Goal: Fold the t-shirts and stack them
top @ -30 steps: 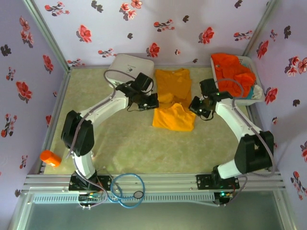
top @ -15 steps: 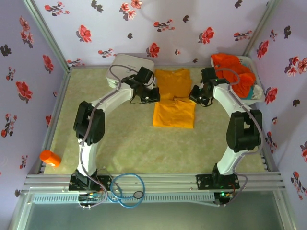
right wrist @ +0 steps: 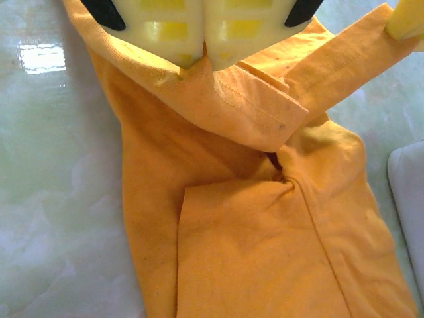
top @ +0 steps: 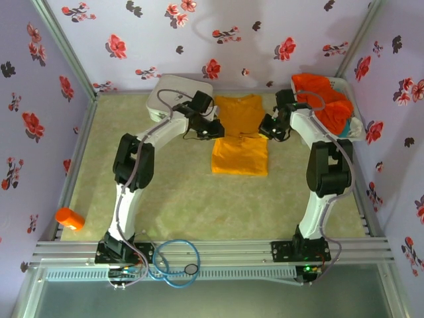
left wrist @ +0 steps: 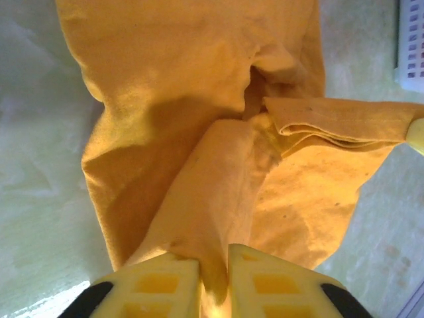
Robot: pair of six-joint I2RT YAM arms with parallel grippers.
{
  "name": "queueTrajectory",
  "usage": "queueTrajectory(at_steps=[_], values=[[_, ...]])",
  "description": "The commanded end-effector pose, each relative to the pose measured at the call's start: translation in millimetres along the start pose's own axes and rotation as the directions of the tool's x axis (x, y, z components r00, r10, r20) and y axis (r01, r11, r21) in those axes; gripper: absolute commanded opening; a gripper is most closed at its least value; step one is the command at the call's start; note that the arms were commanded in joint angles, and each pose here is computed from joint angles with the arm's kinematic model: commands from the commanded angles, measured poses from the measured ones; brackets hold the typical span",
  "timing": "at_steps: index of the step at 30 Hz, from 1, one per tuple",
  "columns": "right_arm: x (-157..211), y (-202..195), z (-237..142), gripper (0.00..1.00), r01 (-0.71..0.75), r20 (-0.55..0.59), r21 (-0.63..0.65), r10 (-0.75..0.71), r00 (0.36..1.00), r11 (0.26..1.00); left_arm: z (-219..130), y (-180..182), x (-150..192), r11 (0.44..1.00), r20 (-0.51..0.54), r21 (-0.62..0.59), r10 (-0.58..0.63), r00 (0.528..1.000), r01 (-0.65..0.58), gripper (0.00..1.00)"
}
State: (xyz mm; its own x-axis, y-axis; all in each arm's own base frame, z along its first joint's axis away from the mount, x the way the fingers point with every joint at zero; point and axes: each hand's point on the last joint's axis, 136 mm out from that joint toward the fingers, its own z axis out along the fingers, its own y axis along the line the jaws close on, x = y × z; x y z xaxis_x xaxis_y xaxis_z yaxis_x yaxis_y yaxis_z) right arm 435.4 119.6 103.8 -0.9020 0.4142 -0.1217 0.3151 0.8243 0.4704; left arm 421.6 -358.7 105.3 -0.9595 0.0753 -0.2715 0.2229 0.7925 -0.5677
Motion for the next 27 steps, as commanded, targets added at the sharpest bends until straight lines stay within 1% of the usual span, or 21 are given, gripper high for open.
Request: queueTrajectory(at_steps=[1, 3, 5, 6, 7, 8, 11, 14, 16, 18, 21, 24, 27], values=[[-15, -5, 10, 0.09, 0.010, 0.005, -0.005, -0.010, 1.000, 1.000, 11, 13, -19, 1.000, 0.025, 0.019, 0.016, 1.000, -0.016, 0.28], [-24, -2, 15, 0.36, 0.019, 0.019, -0.031, -0.019, 1.000, 0.999, 16, 24, -31, 1.000, 0.032, 0.019, 0.018, 0.999, -0.019, 0.43], [-31, -2, 15, 0.65, 0.031, 0.043, -0.030, -0.029, 0.999, 0.999, 13, 32, -41, 1.000, 0.021, 0.000, 0.024, 0.999, -0.024, 0.50], [-32, -3, 13, 0.74, 0.034, 0.055, -0.022, -0.032, 0.998, 0.999, 8, 35, -46, 1.000, 0.022, -0.008, 0.027, 0.999, -0.027, 0.51], [-32, -5, 11, 0.80, 0.034, 0.065, -0.011, -0.033, 0.997, 0.999, 3, 38, -50, 1.000, 0.025, -0.016, 0.024, 0.999, -0.024, 0.52], [-30, -8, 9, 0.83, 0.033, 0.073, 0.000, -0.033, 0.997, 0.999, -5, 41, -52, 0.999, 0.029, -0.025, 0.024, 0.999, -0.024, 0.52], [-20, -19, 3, 0.86, 0.024, 0.084, 0.032, -0.027, 0.996, 0.999, -29, 41, -51, 0.999, 0.048, -0.039, 0.034, 0.998, -0.033, 0.54], [7, -35, 6, 0.86, -0.006, 0.050, 0.041, 0.004, 0.999, 0.999, -39, 42, -31, 0.999, 0.042, -0.043, 0.018, 0.999, -0.016, 0.54], [27, -46, 7, 0.86, -0.033, 0.021, 0.040, 0.032, 0.999, 0.999, -43, 46, -9, 0.999, 0.027, -0.045, -0.006, 1.000, 0.007, 0.54], [55, -58, 9, 0.82, -0.064, -0.023, 0.035, 0.065, 0.998, 0.997, -40, 52, 20, 0.998, -0.003, -0.042, -0.043, 0.999, 0.043, 0.54], [84, -70, 6, 0.76, -0.100, -0.040, 0.012, 0.100, 0.994, 0.995, -34, 54, 58, 0.995, -0.041, -0.026, -0.101, 0.994, 0.100, 0.52], [102, -80, 2, 0.70, -0.115, -0.045, 0.021, 0.116, 0.992, 0.993, -28, 45, 87, 0.994, -0.070, -0.019, -0.107, 0.992, 0.106, 0.52], [107, -85, 1, 0.65, -0.120, -0.033, 0.031, 0.121, 0.992, 0.992, -14, 35, 100, 0.994, -0.083, -0.005, -0.105, 0.991, 0.105, 0.51]])
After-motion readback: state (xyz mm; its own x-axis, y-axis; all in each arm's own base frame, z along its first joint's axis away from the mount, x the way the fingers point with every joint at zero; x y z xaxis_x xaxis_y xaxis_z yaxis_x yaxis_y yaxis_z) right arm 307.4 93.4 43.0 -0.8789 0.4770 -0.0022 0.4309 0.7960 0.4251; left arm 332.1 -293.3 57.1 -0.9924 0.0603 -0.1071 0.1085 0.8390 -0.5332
